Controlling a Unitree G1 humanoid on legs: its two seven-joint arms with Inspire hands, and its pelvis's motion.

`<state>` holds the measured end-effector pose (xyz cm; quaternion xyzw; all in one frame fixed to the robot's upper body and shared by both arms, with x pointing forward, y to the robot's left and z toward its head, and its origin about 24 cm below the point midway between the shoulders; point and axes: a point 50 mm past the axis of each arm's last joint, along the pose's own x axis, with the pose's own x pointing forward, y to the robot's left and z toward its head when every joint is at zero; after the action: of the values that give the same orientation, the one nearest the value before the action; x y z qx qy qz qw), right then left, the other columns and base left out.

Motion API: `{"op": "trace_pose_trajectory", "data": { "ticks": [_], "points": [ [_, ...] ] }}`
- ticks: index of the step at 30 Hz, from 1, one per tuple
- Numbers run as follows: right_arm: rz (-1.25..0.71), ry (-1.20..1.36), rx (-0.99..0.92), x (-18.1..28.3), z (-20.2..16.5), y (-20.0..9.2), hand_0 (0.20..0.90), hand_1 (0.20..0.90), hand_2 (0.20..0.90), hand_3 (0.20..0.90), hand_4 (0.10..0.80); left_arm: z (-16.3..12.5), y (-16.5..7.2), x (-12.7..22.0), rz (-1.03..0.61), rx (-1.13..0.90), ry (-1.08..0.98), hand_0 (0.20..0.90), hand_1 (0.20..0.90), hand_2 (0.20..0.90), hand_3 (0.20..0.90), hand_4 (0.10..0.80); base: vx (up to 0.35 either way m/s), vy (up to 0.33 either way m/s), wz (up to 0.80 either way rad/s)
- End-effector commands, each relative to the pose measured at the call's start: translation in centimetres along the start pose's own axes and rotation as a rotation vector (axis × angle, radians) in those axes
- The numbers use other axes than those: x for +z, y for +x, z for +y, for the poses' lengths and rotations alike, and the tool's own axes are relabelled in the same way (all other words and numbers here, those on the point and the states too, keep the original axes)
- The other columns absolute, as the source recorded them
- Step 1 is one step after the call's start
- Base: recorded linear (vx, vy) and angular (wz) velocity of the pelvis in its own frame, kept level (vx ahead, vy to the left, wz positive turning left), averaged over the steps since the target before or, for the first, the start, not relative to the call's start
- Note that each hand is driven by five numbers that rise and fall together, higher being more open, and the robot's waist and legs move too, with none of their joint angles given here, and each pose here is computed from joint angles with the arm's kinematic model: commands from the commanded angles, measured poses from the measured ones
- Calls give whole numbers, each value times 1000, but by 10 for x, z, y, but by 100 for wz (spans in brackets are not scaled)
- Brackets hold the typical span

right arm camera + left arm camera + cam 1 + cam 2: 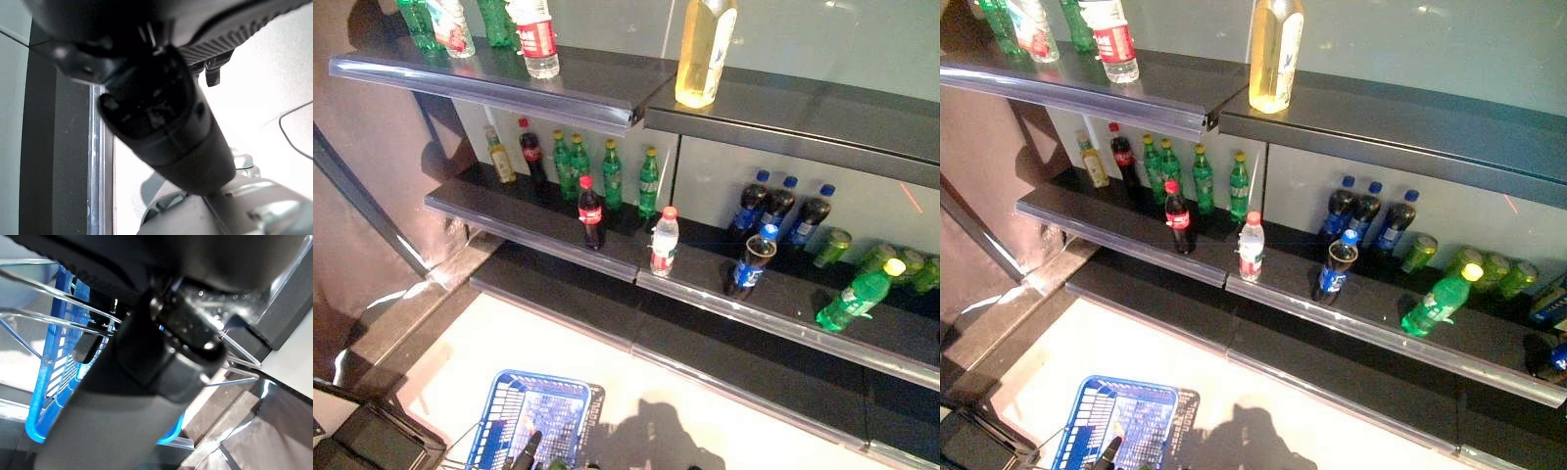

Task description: Pick up the drink and place into the basket.

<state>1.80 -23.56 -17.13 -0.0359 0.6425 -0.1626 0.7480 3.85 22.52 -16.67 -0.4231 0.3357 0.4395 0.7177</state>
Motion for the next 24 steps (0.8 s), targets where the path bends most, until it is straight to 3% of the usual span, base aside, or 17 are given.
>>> {"op": "trace_pose_trajectory", "data": {
  "ticks": [1,13,22,24],
  "points": [
    [-61,23,12,23,3,2,900,900,900,900,800,-48,8,13,-83,-235,45,300,300,300,200,100,0,0,0],
    [-75,-23,-11,21,5,1,900,900,900,900,800,-47,8,15,-98,-239,40,300,300,300,200,100,0,0,0],
    [-247,-137,-41,47,9,-2,900,900,900,900,800,-50,8,15,-96,-238,50,300,300,300,200,100,0,0,0],
    [-374,-217,-54,65,13,-6,900,900,900,900,800,-53,8,16,-96,-245,53,300,300,300,200,100,0,0,0]
  ]
}}
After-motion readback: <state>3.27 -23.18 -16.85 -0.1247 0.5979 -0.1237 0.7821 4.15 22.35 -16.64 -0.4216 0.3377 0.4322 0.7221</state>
